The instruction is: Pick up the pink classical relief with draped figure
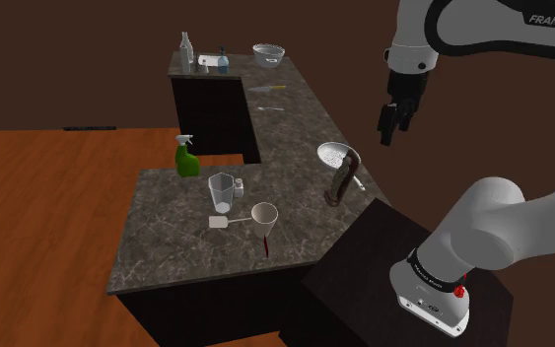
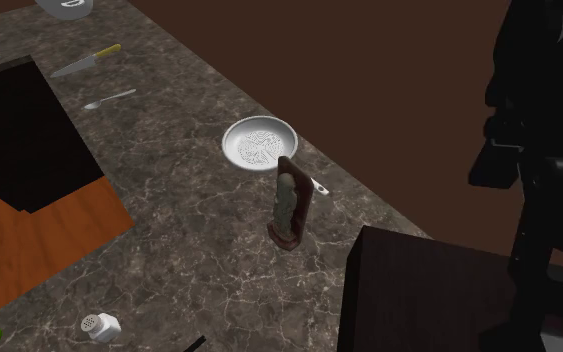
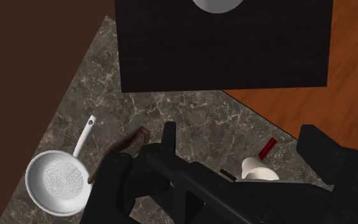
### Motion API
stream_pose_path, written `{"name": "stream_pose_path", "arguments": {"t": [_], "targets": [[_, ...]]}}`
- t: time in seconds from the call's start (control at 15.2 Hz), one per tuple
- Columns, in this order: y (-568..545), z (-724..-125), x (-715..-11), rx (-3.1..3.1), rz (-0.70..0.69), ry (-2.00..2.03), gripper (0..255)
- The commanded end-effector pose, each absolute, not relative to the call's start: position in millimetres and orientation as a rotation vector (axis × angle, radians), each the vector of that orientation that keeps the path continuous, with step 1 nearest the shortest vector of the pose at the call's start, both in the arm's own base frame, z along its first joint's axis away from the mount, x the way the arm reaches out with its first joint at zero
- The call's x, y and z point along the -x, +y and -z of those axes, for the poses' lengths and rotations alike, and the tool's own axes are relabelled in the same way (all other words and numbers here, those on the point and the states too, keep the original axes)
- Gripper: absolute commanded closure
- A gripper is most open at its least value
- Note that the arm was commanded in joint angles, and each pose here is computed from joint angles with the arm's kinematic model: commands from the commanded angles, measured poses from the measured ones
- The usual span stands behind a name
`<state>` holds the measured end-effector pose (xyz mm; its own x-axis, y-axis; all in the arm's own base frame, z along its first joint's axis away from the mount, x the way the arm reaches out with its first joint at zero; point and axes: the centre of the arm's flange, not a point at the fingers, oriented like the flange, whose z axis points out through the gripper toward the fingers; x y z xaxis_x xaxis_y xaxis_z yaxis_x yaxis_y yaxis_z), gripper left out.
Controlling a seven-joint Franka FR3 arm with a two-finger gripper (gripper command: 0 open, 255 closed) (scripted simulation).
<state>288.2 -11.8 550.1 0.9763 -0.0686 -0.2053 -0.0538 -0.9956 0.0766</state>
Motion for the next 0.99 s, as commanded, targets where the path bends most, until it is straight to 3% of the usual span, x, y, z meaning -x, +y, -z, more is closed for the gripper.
{"name": "stream_pose_path", "arguments": {"t": [0.0,0.92], "targets": [[-11.8,-550.1,-288.2,-3.053,0.321,-0.095,0],[-130.2,-419.1,-319.0,-3.093,0.087,-0.176,0]]}}
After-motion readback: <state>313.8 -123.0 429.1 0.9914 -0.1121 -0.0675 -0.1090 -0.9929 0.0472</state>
